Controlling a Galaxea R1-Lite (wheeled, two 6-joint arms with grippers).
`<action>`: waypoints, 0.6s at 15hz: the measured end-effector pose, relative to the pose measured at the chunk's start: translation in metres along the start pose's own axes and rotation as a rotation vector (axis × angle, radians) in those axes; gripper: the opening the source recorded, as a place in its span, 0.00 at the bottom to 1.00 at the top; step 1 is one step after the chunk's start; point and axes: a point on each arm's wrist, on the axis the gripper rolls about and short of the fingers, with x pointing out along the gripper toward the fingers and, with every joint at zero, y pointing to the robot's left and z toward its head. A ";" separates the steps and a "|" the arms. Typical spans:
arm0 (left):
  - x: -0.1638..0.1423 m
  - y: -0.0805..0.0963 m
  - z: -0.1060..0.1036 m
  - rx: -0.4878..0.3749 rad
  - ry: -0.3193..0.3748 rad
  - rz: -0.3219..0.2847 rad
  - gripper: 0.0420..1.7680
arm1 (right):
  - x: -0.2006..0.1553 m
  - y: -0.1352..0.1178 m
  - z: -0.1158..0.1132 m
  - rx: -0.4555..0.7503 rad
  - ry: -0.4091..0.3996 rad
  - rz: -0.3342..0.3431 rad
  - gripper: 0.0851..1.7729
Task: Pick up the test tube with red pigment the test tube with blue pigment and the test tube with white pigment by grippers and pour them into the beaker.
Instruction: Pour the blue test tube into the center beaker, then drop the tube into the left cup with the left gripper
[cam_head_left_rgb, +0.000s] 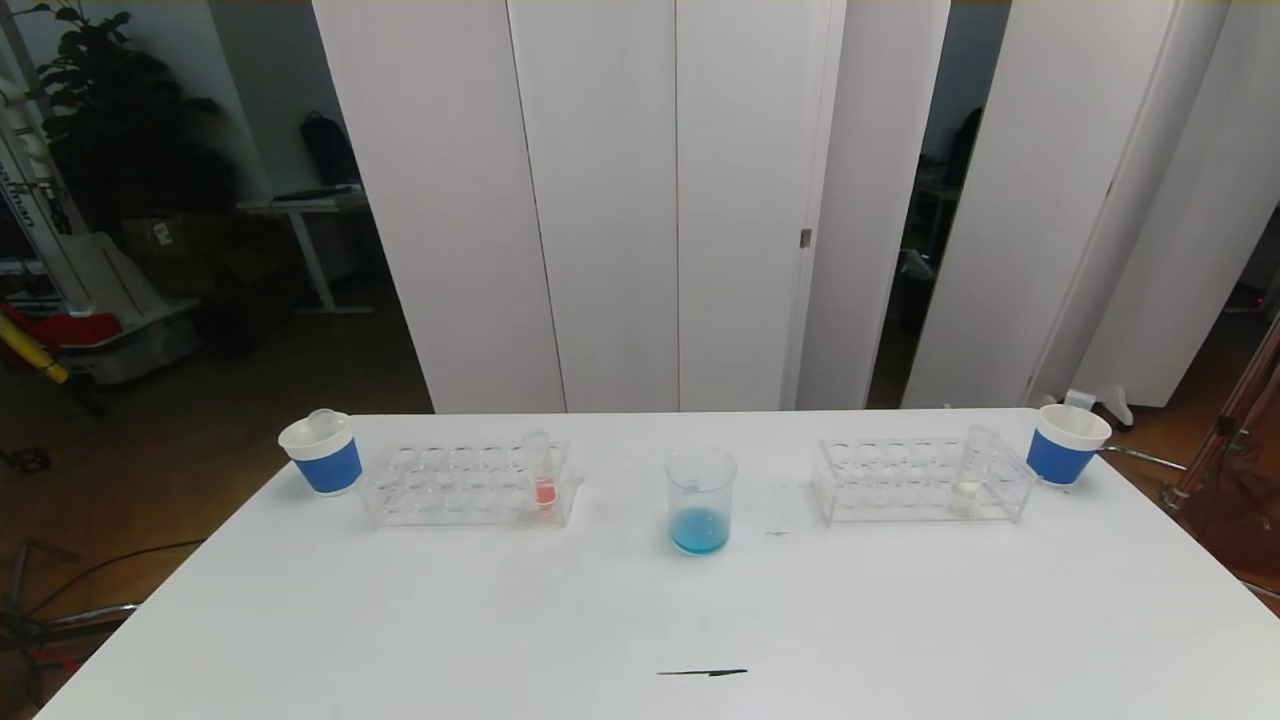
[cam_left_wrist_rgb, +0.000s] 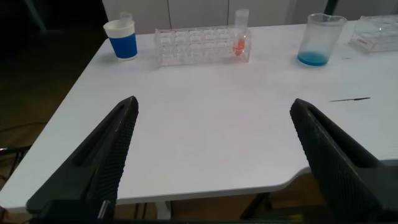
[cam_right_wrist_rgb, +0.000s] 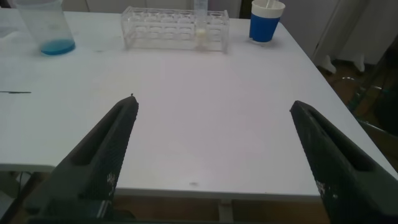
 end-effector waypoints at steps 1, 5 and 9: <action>0.003 0.000 -0.008 0.001 0.023 0.003 0.99 | 0.000 0.000 0.000 0.000 0.000 0.000 0.99; 0.015 0.001 -0.022 -0.004 -0.023 0.016 0.99 | 0.000 0.000 0.000 0.000 0.000 0.000 0.99; 0.017 0.001 -0.027 -0.040 -0.009 0.038 0.99 | 0.000 0.000 0.000 0.000 0.000 0.000 0.99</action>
